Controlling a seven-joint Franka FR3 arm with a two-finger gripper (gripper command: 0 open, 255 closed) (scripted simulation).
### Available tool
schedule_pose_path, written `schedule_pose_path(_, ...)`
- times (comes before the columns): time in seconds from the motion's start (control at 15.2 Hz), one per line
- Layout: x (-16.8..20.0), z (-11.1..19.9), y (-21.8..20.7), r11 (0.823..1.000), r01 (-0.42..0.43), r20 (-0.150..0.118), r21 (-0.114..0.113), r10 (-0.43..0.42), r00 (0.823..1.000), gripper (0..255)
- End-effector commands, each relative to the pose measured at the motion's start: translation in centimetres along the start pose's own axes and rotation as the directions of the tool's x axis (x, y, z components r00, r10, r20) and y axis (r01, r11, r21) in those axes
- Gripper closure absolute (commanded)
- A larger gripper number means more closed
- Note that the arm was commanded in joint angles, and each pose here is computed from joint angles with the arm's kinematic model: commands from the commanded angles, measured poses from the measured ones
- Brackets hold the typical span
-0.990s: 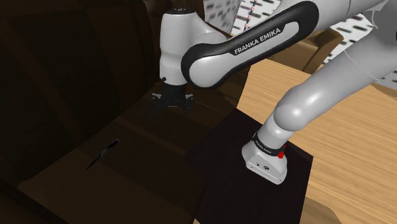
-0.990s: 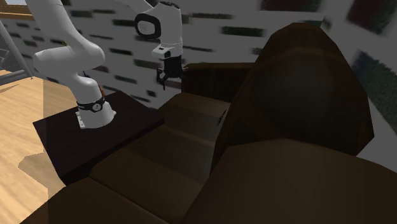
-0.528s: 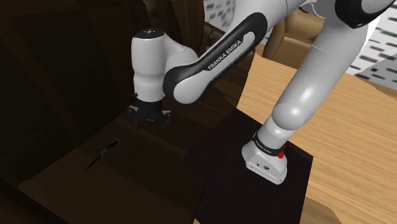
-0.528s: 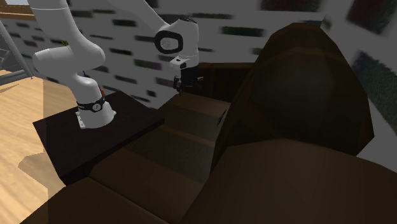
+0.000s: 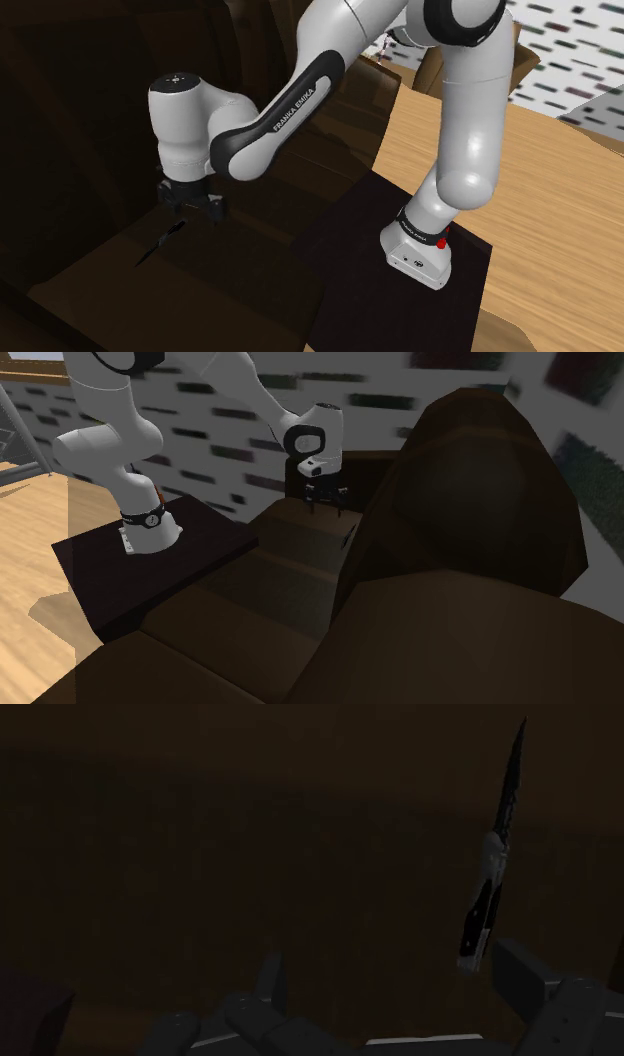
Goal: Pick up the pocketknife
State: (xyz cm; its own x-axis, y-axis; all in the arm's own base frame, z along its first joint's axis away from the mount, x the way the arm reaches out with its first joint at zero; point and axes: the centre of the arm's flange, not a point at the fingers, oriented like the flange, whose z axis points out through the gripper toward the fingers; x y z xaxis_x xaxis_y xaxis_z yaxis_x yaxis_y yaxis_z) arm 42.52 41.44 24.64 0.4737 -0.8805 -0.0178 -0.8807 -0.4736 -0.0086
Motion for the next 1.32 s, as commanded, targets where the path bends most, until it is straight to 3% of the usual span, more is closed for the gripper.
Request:
schedule_pose_path(0.0,-0.4,1.8,-2.0,0.999,-0.053,-0.002,0.006,0.053,0.999,0)
schedule_pose_path(0.4,-1.3,5.6,-7.8,0.982,-0.186,0.001,0.021,0.186,0.982,0)
schedule_pose_path(0.99,-1.3,9.6,-7.8,0.982,-0.186,0.001,0.021,0.186,0.982,0)
schedule_pose_path(1.06,-1.2,9.7,-7.9,0.982,-0.186,0.001,0.021,0.186,0.982,255)
schedule_pose_path(1.25,-1.4,9.9,-8.0,0.982,-0.186,0.001,0.021,0.186,0.982,255)
